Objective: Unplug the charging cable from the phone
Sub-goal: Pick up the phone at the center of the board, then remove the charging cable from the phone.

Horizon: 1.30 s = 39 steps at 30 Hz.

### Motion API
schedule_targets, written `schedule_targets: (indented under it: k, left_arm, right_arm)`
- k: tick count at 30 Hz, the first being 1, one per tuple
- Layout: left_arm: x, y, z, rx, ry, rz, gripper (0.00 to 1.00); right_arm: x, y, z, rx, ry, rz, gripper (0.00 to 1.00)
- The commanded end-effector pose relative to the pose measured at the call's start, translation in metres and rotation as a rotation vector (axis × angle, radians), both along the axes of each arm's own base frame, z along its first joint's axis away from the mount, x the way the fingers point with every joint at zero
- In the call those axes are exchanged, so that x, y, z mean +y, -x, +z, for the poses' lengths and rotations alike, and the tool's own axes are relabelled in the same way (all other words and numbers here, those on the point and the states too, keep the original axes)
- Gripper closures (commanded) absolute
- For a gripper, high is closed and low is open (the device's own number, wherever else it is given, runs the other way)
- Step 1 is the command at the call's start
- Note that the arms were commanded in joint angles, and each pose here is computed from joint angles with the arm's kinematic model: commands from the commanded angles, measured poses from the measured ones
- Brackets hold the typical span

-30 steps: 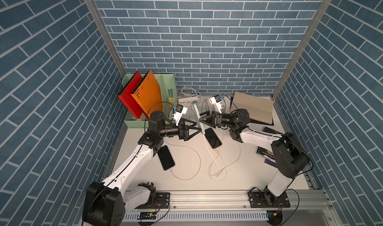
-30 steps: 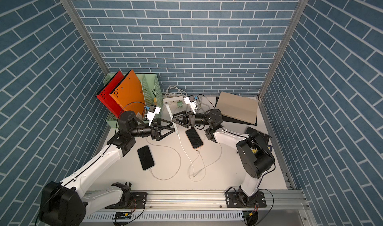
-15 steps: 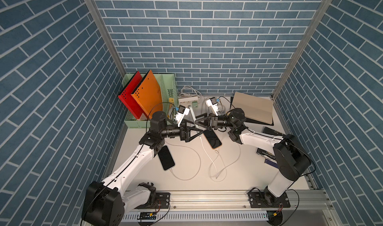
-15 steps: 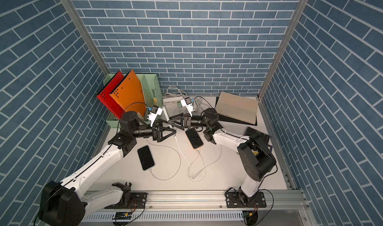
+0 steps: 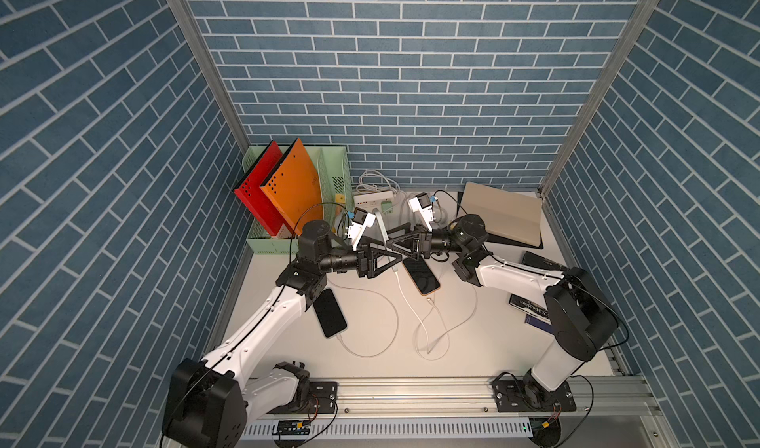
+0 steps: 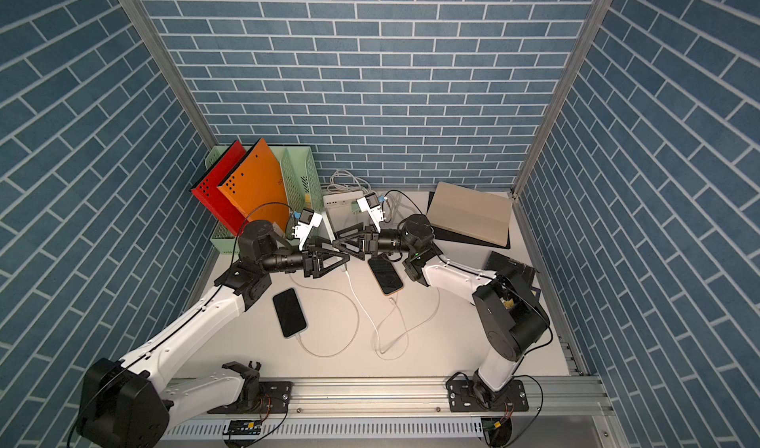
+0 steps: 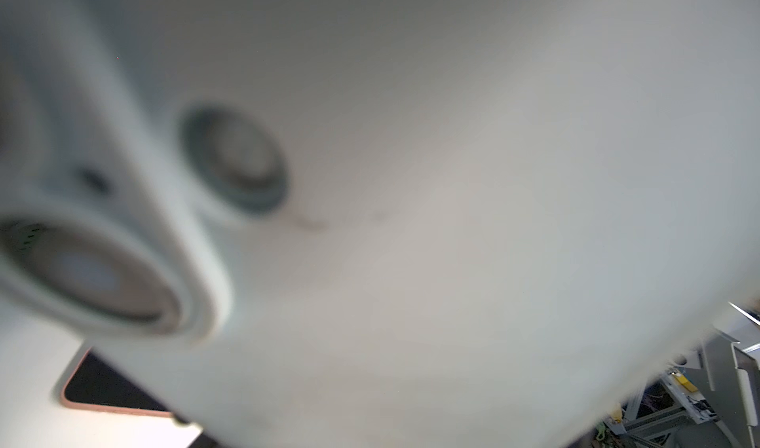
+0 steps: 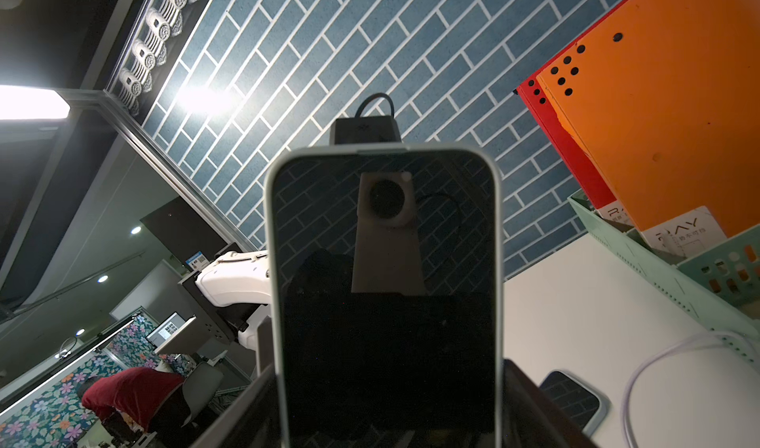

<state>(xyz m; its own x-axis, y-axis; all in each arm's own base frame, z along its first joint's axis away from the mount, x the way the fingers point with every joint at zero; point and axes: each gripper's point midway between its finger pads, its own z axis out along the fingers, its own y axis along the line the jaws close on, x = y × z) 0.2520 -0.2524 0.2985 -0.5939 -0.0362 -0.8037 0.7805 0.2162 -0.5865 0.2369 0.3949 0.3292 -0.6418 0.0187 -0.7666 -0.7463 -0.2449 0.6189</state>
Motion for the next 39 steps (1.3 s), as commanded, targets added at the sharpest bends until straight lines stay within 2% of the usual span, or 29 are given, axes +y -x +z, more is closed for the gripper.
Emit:
schedule_targets:
  k: [1,6,10,14,22,29,39]
  left_arm:
    - [-0.004,0.005,0.015,-0.063,0.015,-0.034,0.51]
    - [-0.003,0.002,0.013,-0.065,-0.005,-0.018,0.99]
    - [-0.001,0.001,0.015,-0.082,-0.013,0.000,1.00]
    - [0.001,-0.003,0.014,-0.099,-0.028,0.037,1.00]
    - [0.003,-0.015,0.015,-0.105,-0.029,0.081,1.00]
    - [0.003,-0.019,0.023,-0.121,-0.019,0.082,1.00]
    - [0.003,-0.023,0.025,-0.128,-0.018,0.092,1.00]
  right_arm:
    - [-0.004,0.005,0.016,-0.044,-0.038,-0.009,0.79]
    - [-0.005,0.006,0.013,-0.039,-0.027,-0.001,0.59]
    - [-0.008,0.006,0.012,-0.046,-0.016,0.002,0.30]
    - [-0.009,0.002,0.004,-0.078,0.056,-0.038,0.02]
    - [-0.018,0.004,-0.018,-0.157,0.171,-0.100,0.00]
    - [-0.033,0.017,-0.028,-0.226,0.175,-0.142,0.00]
    - [-0.041,0.034,-0.050,-0.215,0.196,-0.130,0.00]
